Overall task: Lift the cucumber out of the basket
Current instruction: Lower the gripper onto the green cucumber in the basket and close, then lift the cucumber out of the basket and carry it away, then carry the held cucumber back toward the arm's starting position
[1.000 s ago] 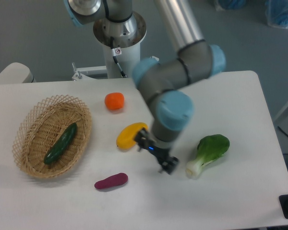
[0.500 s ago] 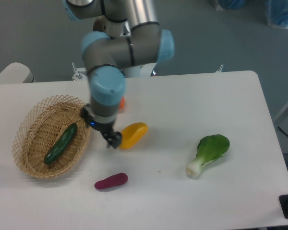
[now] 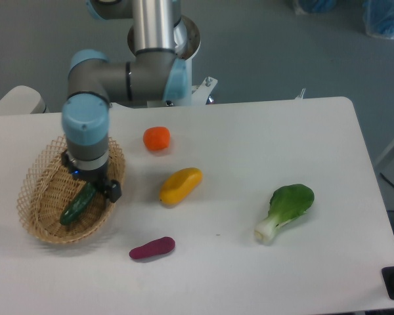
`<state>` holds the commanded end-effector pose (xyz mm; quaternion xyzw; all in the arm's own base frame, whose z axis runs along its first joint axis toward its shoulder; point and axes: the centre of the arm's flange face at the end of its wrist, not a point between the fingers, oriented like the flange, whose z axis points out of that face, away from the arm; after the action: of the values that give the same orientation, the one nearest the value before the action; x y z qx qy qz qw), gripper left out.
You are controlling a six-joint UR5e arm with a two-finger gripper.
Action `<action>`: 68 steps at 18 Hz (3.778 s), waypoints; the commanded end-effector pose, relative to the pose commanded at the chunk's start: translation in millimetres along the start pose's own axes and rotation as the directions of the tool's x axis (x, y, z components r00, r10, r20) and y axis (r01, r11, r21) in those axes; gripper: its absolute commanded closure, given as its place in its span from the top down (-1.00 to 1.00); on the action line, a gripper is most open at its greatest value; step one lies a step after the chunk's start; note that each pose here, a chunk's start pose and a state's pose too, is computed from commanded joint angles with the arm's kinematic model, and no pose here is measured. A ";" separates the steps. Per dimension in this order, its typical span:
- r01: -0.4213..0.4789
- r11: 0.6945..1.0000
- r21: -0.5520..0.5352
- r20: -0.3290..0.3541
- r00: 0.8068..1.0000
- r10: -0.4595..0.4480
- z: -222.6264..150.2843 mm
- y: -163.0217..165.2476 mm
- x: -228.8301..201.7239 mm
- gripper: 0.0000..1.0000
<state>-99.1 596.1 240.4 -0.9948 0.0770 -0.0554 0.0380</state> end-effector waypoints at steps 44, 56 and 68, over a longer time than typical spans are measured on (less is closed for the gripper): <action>-0.035 0.999 -0.016 0.023 0.999 0.035 -122.2 36.6 -236.5 -0.93; -0.123 0.990 -0.063 0.050 0.991 0.126 -78.2 82.5 -399.7 -0.93; -0.168 0.979 -0.112 0.065 0.982 0.176 -70.7 84.4 -418.7 -0.85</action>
<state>-531.0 574.1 259.7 -0.9864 0.1641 -0.0108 -0.0075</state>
